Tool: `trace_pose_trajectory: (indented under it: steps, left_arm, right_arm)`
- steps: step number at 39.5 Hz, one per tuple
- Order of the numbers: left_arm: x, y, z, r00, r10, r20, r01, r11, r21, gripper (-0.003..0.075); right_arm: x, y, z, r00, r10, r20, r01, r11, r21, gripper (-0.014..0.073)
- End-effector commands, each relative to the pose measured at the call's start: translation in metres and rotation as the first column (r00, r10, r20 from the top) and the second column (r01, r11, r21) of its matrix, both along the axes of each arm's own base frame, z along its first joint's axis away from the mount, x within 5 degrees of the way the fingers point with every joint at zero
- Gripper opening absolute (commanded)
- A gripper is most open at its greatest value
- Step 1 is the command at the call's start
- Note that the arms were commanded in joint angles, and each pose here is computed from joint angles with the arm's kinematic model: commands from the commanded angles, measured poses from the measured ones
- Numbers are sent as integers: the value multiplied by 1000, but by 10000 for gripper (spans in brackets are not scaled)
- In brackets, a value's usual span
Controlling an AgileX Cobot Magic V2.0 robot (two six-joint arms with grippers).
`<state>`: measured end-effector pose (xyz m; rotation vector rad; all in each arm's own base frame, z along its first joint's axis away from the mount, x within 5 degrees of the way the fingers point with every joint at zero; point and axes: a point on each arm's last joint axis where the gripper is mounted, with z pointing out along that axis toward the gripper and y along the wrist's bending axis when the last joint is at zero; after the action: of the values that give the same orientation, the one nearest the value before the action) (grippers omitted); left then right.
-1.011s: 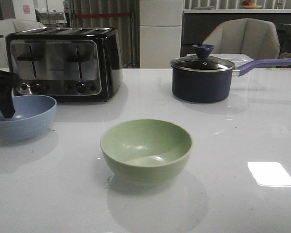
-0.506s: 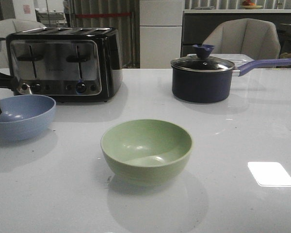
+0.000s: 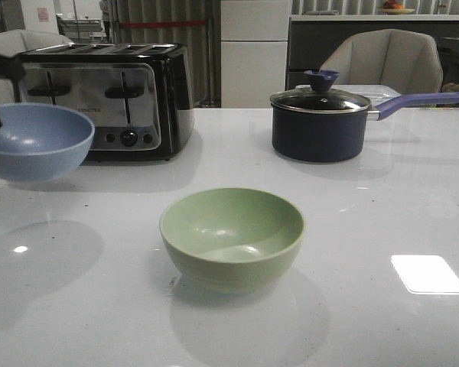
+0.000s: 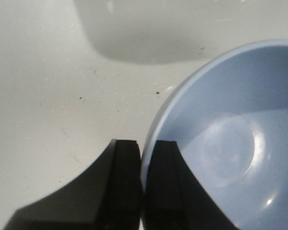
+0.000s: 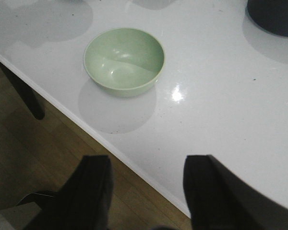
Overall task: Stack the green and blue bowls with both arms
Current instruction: 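Lift the blue bowl with the left gripper and carry it above the green bowl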
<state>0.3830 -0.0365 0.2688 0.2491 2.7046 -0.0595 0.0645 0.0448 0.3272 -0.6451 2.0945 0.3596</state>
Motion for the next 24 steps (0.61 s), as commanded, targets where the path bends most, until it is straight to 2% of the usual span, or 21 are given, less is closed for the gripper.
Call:
trace_pose_trajectory:
  steps: [1,7,16,24]
  left_arm:
    - [-20,-28,52,986,-85,144,91,995,-31,98]
    - [-44,-71,70,961,-221,168,231,972,-41,98]
    - [-73,-135,72,899,-405,168,418,907,-46,98]
    - [-90,-173,75,836,-493,240,518,854,-50,98]
  right_arm:
    - [3,1,13,997,-14,77,11,999,47,447]
    - [3,1,13,997,-14,77,11,999,47,447]
    - [3,1,13,997,-14,77,11,999,47,447]
    - [3,1,13,997,-14,77,11,999,47,447]
